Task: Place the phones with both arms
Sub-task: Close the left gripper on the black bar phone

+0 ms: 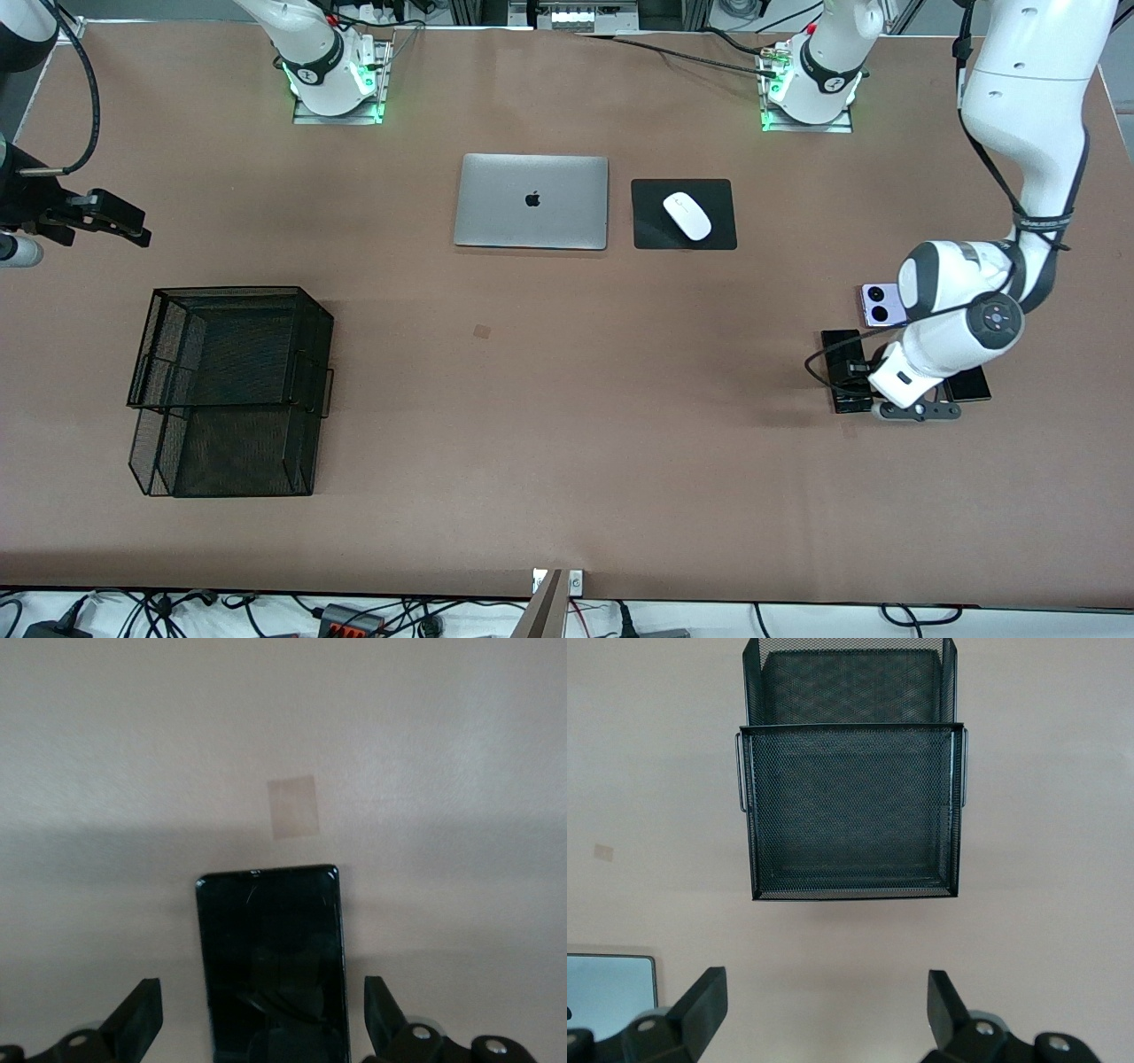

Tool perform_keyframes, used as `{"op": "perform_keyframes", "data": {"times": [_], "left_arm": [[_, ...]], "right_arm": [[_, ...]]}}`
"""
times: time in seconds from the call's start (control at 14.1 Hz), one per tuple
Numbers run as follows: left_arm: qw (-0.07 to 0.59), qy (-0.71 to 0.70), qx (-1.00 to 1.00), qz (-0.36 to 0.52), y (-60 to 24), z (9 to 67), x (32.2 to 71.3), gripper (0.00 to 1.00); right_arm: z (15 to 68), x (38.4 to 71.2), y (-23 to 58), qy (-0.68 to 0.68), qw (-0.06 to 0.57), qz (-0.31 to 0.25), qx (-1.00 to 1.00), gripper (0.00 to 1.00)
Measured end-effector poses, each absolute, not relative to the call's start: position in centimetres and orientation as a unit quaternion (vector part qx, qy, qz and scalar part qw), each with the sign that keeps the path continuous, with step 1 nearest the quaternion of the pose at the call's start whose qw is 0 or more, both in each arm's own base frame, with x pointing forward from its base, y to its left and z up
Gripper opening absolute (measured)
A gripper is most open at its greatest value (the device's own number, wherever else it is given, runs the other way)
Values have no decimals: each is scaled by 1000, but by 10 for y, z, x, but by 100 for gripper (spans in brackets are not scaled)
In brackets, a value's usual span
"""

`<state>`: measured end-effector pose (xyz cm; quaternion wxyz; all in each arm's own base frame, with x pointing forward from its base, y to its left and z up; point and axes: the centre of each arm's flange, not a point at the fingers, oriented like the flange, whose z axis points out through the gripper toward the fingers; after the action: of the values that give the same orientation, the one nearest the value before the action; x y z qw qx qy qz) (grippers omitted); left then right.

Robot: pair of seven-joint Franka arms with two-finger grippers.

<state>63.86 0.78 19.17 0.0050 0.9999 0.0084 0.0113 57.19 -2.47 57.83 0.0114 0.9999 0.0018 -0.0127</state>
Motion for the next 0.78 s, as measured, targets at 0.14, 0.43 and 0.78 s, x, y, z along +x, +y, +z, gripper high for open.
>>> {"op": "perform_keyframes", "data": {"times": [0.14,0.43,0.78], "left_arm": [[6,8,1000,17,7,182,631,100],[7,7,1000,16,6,171,622,100],[8,7,1000,18,6,162,621,82]], "right_arm": [[578,572,-25,2,11,-13,1000,100],[578,572,-25,2,11,-13,1000,100],[576,573,-25,2,11,-15,1000,100]]}}
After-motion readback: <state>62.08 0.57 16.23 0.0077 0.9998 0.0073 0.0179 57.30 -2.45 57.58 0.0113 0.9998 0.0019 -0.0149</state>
